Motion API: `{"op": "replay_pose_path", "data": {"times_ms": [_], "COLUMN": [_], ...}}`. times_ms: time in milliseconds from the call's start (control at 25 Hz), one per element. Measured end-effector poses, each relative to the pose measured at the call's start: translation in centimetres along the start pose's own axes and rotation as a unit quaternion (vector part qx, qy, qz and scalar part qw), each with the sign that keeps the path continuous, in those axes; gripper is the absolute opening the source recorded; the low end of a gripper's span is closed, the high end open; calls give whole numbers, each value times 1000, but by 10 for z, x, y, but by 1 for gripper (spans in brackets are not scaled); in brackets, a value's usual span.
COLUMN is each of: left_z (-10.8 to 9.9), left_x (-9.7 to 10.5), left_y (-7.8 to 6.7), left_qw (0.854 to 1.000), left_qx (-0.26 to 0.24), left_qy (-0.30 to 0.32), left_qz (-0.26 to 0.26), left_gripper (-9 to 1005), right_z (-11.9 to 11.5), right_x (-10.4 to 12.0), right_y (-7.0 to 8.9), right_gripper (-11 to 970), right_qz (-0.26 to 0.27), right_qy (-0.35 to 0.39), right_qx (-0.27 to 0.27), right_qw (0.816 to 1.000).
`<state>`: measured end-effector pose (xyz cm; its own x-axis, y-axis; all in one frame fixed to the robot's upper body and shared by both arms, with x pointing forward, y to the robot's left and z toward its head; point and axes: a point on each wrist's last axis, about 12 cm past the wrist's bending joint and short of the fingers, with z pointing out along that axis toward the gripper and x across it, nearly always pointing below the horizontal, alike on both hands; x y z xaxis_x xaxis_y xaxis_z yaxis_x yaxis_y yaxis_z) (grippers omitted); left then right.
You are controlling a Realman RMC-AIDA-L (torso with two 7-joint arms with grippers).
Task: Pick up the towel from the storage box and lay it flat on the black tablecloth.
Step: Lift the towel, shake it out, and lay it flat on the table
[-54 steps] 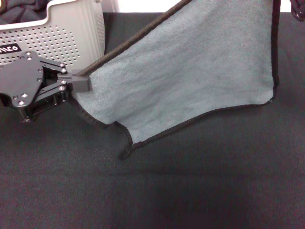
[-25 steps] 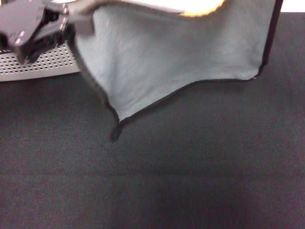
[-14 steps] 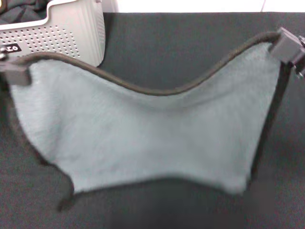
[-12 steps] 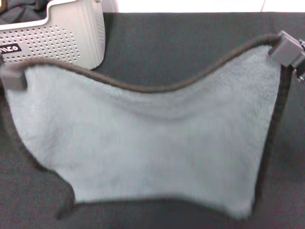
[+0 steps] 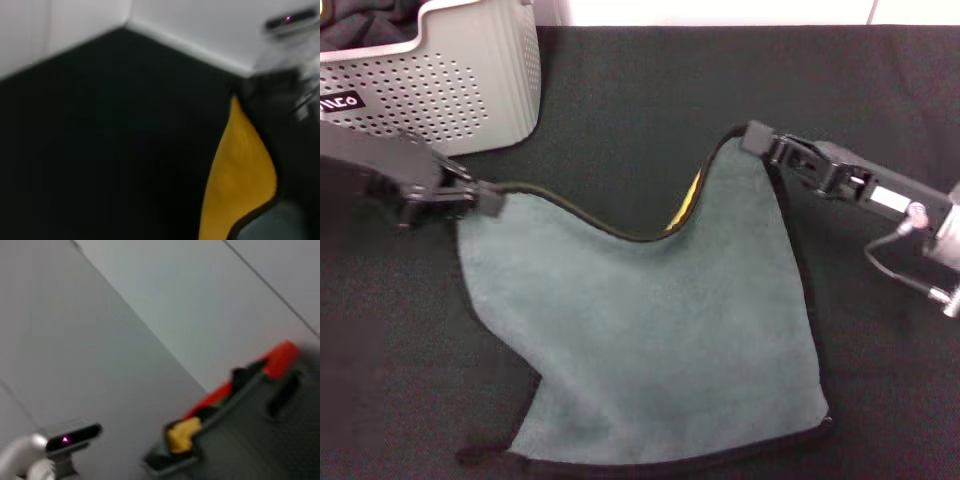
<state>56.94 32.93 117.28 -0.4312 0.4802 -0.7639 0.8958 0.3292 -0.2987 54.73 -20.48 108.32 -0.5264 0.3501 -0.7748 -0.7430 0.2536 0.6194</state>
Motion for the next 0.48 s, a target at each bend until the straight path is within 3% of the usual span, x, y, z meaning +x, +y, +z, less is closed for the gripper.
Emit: {"op": "replay_pose_path", "data": {"times_ms": [160, 480], "left_z": [15, 20], "left_x": [-8, -21], "left_y": [14, 29], "left_qw": [999, 996], "left_qx": [-32, -84], "left_qy": [28, 31], "left_qz": [-8, -18], "left_gripper": [20, 20], "right_z": [4, -4], "right_x": [-5, -21], "right_y": [-11, -28], "right_gripper": [6, 6], "right_qz": [-12, -39], "right_qy": [14, -9], "right_qx": [38, 104], "right_qw": [999, 994]}}
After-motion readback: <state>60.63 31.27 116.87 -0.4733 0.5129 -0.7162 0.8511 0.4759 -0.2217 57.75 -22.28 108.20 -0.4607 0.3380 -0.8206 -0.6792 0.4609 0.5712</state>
